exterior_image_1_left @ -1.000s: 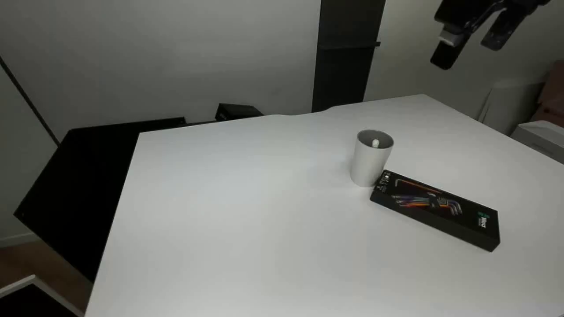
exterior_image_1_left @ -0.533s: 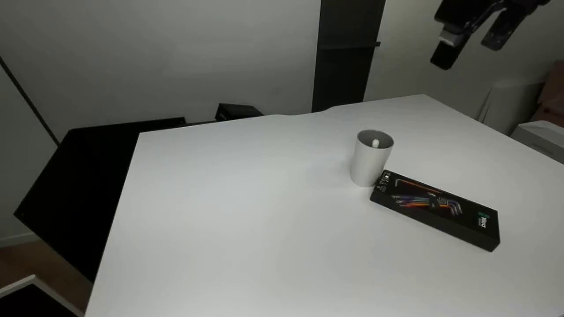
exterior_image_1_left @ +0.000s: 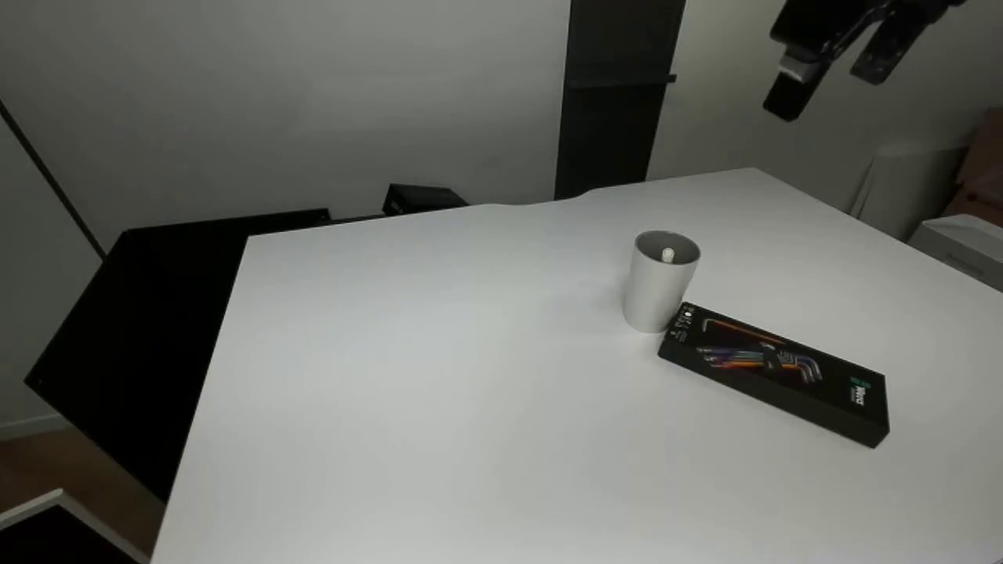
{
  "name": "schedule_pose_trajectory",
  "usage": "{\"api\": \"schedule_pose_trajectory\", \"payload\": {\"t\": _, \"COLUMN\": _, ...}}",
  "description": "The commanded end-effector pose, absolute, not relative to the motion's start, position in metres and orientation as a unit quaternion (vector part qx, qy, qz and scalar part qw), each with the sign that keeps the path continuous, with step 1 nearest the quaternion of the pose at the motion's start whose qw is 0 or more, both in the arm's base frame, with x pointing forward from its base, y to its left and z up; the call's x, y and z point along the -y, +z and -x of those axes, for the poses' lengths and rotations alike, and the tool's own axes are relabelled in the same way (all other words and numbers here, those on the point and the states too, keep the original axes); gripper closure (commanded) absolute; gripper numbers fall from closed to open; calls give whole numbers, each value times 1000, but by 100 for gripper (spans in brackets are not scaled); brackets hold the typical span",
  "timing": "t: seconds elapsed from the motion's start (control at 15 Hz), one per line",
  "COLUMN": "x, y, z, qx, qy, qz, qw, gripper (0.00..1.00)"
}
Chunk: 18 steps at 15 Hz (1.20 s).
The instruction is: Put the marker on the table, put it back in the mug then put it back on the table
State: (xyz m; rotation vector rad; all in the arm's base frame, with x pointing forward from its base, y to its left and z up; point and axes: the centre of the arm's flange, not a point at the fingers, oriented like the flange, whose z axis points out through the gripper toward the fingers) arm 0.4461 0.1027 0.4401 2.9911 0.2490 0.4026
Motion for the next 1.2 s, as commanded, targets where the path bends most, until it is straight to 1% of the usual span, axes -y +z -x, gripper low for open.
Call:
{"api": "schedule_pose_trajectory", "payload": {"t": 0.0, "x": -91, "y": 433, "z": -477, "qx": -83, "qy": 146, "qz": -984, "qw": 67, "gripper": 0}}
{"api": "schedule_pose_trajectory", "payload": {"t": 0.6, "x": -62, "y": 387, "z": -548, "qx": -84, "qy": 139, "qz": -983, "qw": 83, "gripper": 0}}
{"api": "schedule_pose_trajectory", "payload": {"t": 0.87, "x": -65, "y": 367, "z": -568, "qx": -97, "qy": 131, "qz": -981, "qw": 102, "gripper": 0}}
{"api": "schedule_pose_trajectory", "payload": {"t": 1.13, "x": -76, "y": 342, "z": -576, "qx": -114, "qy": 133, "qz": -978, "qw": 115, "gripper": 0}}
